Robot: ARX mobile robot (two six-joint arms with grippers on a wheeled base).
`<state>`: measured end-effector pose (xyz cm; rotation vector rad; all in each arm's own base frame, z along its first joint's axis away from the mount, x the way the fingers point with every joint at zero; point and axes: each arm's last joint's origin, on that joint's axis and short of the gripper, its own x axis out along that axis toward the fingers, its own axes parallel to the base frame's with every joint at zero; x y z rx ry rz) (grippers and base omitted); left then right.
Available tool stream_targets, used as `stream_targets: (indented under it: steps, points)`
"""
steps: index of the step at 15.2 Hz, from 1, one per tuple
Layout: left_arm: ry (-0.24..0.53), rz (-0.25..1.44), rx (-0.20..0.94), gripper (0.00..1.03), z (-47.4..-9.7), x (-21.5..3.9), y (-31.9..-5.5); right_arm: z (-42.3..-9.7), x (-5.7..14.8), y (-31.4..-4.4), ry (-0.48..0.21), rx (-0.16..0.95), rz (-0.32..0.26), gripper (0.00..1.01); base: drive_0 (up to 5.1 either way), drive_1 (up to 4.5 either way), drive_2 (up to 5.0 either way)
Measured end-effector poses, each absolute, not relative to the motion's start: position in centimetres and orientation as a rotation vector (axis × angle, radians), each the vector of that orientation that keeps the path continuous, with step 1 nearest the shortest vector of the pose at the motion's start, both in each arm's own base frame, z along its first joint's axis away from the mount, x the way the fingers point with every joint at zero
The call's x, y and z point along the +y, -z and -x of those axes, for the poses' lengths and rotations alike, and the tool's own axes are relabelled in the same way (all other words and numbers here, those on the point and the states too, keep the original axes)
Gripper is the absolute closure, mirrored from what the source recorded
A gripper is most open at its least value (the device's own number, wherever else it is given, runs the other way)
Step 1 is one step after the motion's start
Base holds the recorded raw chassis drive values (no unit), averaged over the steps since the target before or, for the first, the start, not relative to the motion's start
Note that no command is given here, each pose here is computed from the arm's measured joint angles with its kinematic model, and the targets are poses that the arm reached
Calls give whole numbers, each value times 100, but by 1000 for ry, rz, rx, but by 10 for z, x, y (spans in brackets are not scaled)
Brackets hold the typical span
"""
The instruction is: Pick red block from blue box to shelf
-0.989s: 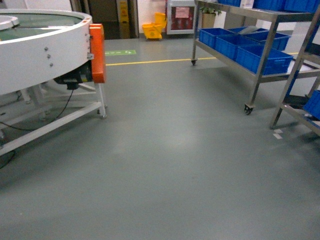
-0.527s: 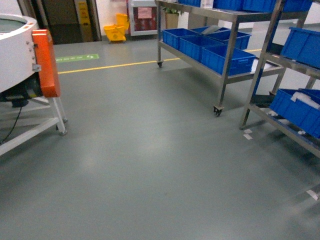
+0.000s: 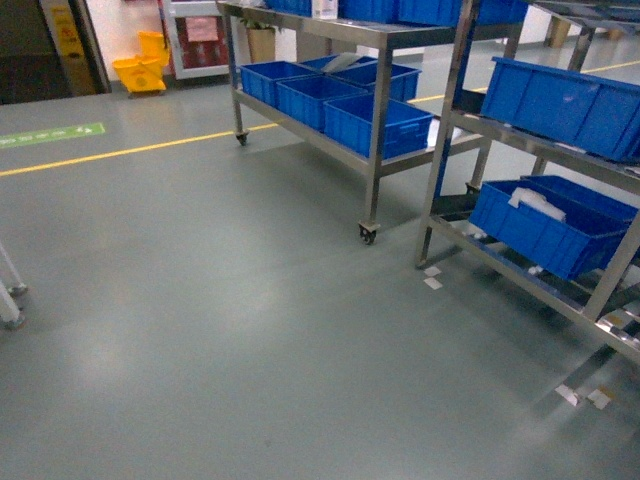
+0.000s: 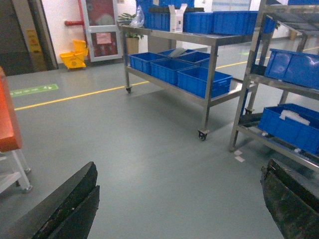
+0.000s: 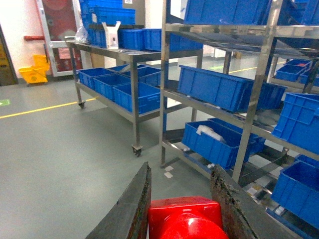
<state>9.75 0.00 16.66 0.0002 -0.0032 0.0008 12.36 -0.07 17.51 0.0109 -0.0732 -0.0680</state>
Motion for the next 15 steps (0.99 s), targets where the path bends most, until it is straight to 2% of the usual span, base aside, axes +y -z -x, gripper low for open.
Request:
stream_targets:
  steps: [15]
  points:
    - [0, 0, -2, 5, -97, 0, -167, -123, -1, -175, 68, -77, -11, 72, -199, -60, -338]
